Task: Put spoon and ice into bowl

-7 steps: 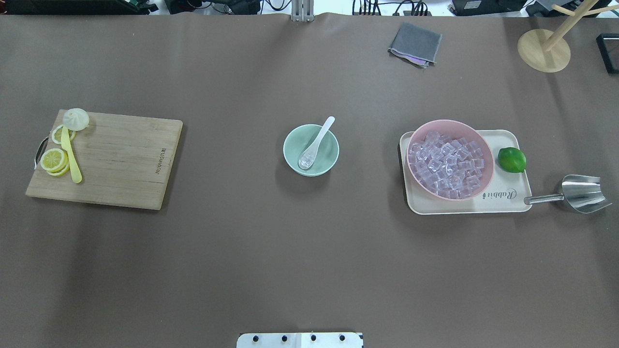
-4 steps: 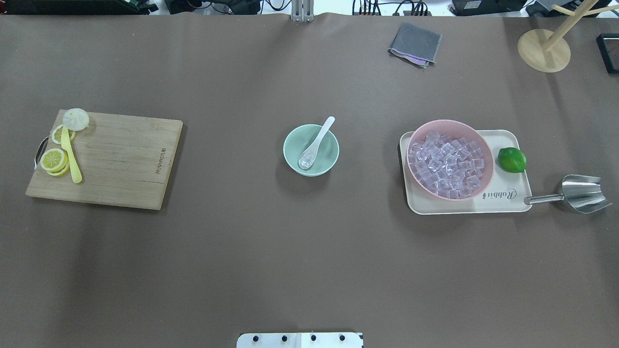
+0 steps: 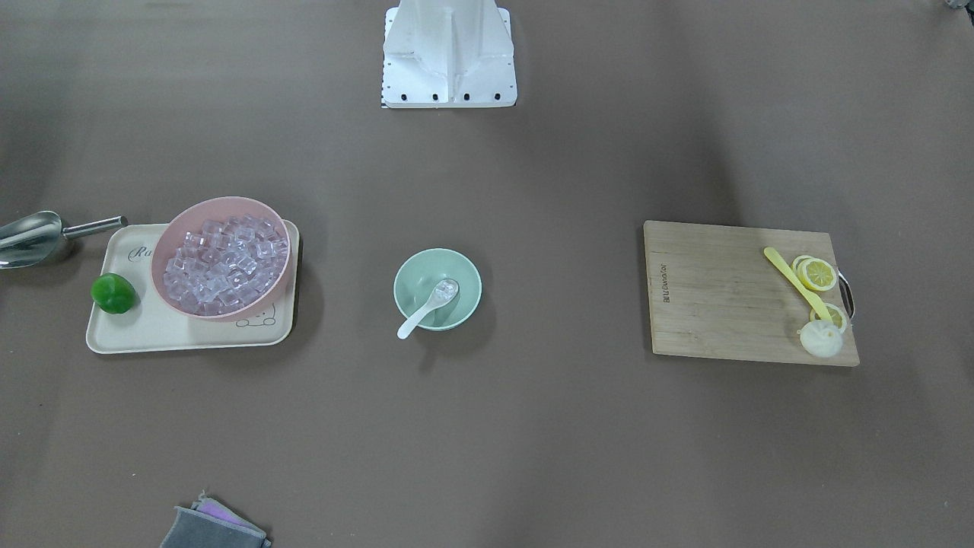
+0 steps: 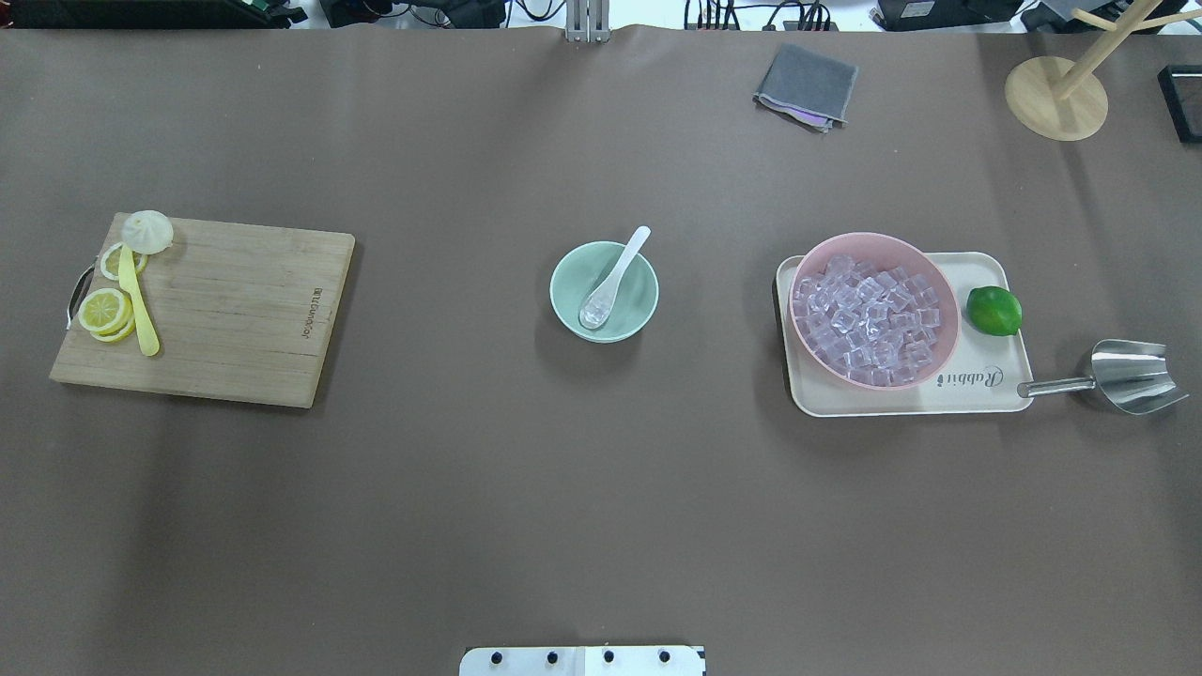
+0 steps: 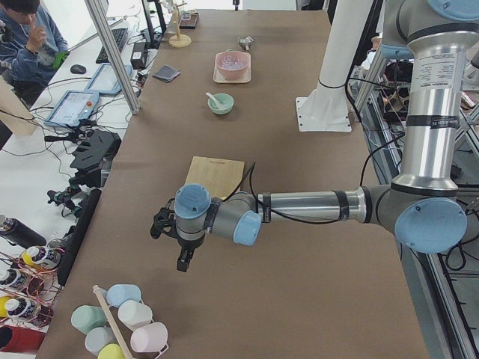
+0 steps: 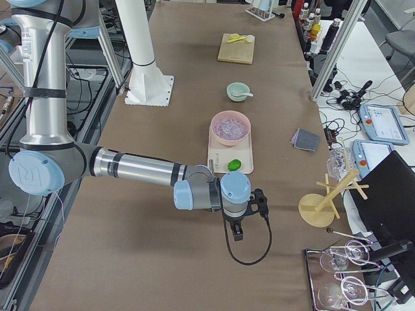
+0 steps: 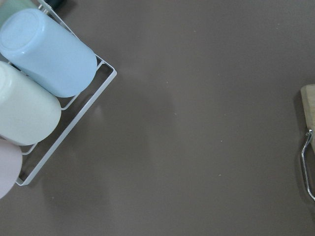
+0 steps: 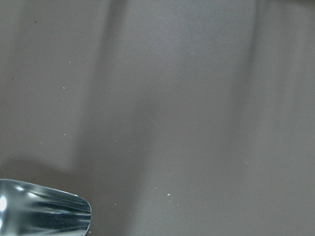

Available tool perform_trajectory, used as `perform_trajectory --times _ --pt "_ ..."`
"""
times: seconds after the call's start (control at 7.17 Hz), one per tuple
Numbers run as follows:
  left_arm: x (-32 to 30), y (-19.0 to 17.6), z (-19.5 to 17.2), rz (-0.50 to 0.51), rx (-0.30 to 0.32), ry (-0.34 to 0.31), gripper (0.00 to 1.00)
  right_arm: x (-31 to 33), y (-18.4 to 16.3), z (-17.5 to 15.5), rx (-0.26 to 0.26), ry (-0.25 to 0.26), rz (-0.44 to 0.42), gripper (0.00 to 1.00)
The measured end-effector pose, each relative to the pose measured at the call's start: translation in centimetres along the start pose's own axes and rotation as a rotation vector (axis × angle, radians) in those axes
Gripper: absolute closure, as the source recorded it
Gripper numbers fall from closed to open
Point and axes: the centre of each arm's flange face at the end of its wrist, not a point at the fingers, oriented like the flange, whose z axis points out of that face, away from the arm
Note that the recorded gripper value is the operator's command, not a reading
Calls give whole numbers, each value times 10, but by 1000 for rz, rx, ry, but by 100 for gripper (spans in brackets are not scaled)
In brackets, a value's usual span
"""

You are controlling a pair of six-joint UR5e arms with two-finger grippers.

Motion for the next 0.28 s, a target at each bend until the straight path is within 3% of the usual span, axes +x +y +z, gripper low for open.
perform_trajectory --times 0.28 --pt "13 -10 -12 19 19 13 2 -1 -1 -1 2 0 0 0"
